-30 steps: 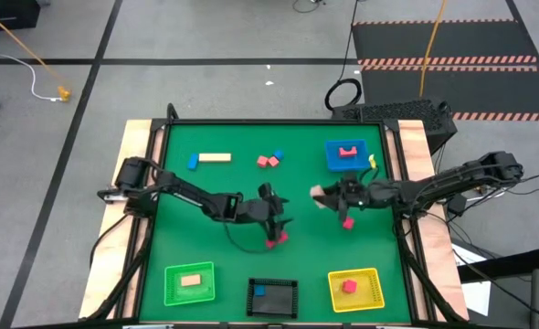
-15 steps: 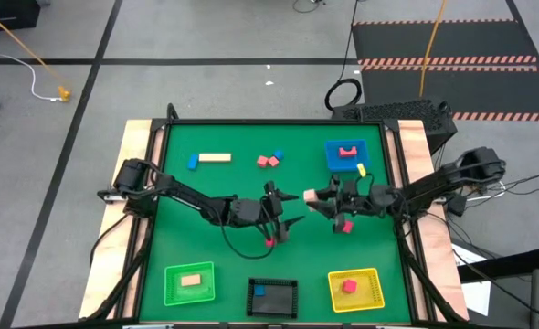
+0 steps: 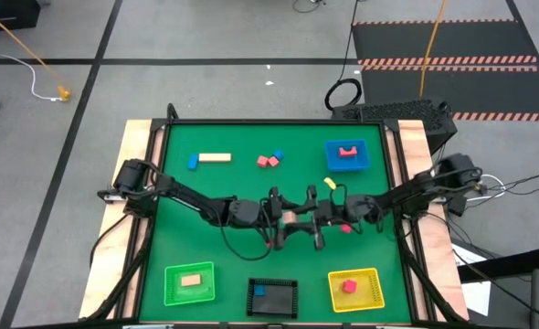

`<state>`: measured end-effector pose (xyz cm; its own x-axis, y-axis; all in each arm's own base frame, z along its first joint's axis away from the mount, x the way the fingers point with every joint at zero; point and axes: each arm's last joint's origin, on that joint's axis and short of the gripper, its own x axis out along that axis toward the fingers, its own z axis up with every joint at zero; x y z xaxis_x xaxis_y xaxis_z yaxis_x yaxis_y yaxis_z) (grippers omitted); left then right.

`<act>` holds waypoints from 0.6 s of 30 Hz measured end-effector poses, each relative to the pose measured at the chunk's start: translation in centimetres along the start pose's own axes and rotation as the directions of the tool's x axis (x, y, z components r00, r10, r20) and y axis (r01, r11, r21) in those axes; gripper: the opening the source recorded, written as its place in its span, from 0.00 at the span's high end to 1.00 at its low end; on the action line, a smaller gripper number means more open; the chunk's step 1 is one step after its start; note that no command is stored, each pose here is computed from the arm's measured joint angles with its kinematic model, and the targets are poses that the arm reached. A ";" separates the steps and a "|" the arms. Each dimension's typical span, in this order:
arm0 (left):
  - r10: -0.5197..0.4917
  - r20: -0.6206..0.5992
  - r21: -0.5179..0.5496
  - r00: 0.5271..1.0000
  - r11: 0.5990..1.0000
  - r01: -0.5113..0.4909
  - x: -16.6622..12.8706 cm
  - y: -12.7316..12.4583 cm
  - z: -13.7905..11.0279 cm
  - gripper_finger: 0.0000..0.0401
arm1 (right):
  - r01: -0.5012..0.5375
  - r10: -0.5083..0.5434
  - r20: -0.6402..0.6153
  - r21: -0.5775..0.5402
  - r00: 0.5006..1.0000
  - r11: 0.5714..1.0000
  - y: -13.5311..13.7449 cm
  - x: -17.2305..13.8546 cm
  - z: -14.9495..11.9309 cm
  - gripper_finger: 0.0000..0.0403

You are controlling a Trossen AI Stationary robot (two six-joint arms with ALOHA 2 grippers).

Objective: Sort & place blocks by color
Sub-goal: Put the light brown block into the green bin

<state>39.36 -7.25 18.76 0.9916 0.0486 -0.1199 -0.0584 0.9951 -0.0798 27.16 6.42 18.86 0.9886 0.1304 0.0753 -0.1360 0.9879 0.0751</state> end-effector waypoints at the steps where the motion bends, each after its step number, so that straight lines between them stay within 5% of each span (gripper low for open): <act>1: -0.004 -0.001 0.000 1.000 1.000 0.004 0.0 -0.1 0.0 0.27 | -0.009 0.009 -0.003 -0.001 1.000 1.000 0.0 0.2 -0.1 0.72; 8: -0.017 -0.002 0.005 1.000 1.000 0.017 -0.2 -0.7 -0.1 0.32 | -0.009 0.009 -0.010 0.015 1.000 1.000 0.1 0.4 -0.3 0.72; 14: -0.020 -0.001 0.026 1.000 0.999 0.020 -0.2 -0.8 -0.1 0.56 | -0.002 0.002 -0.011 0.027 1.000 1.000 0.0 0.4 -0.3 0.72; 18: -0.018 0.001 0.026 1.000 0.999 0.018 -0.2 -0.8 -0.1 0.67 | -0.001 0.002 -0.008 0.056 1.000 0.998 0.0 0.4 -0.2 0.62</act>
<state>39.22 -8.02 18.77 0.9926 0.0303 -0.1179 -0.0371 0.9977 -0.0561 27.55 6.51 18.65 0.9888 0.1328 0.0675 -0.1407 0.9814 0.1304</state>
